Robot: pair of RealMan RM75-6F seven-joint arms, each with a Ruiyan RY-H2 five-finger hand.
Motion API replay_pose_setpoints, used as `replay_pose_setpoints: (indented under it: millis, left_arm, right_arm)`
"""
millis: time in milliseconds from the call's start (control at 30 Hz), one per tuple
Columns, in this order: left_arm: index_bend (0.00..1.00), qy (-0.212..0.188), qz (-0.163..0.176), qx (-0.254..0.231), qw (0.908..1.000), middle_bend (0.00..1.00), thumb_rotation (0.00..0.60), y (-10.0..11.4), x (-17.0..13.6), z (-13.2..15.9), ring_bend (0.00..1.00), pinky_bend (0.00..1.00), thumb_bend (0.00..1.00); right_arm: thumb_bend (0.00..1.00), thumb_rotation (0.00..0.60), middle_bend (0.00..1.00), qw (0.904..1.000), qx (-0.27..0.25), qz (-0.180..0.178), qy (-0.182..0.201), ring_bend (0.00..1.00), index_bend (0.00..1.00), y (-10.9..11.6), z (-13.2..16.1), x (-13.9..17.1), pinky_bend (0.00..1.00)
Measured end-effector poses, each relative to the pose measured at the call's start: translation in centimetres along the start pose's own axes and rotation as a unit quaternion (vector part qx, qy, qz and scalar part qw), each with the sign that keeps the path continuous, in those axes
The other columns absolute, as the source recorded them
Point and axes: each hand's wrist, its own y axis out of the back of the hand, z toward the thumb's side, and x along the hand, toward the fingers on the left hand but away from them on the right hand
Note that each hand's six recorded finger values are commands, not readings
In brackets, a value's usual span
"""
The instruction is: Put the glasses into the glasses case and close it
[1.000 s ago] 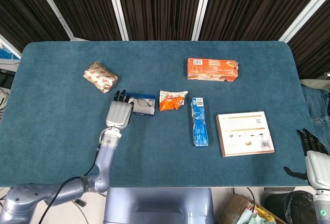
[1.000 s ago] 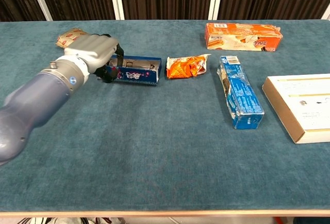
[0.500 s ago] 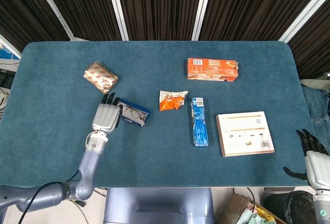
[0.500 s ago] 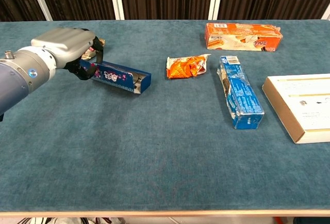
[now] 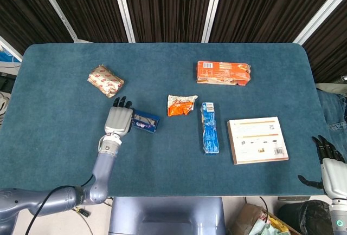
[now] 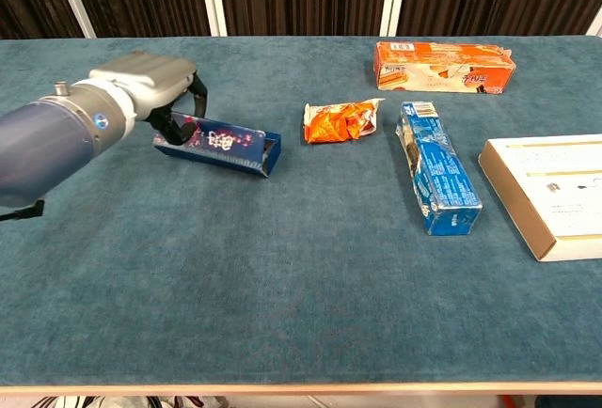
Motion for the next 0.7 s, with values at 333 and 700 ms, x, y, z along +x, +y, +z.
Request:
replay_pose_setpoints:
  millis: [333, 700]
  left_arm:
    - [0.57, 0.016, -0.001, 0.001, 0.9999, 0.22, 0.600, 0.1, 0.7, 0.0, 0.05, 0.10, 0.49]
    - [0.57, 0.022, 0.003, -0.007, 0.9997, 0.22, 0.600, 0.8, 1.5, 0.0, 0.05, 0.10, 0.49]
  right_arm:
    - [0.20, 0.600, 0.00, 1.0000, 0.000, 0.001, 0.001, 0.08, 0.00, 0.0, 0.0, 0.0, 0.16]
    - [0.20, 0.600, 0.00, 1.0000, 0.001, 0.001, 0.000, 0.08, 0.00, -0.1, 0.0, 0.0, 0.16]
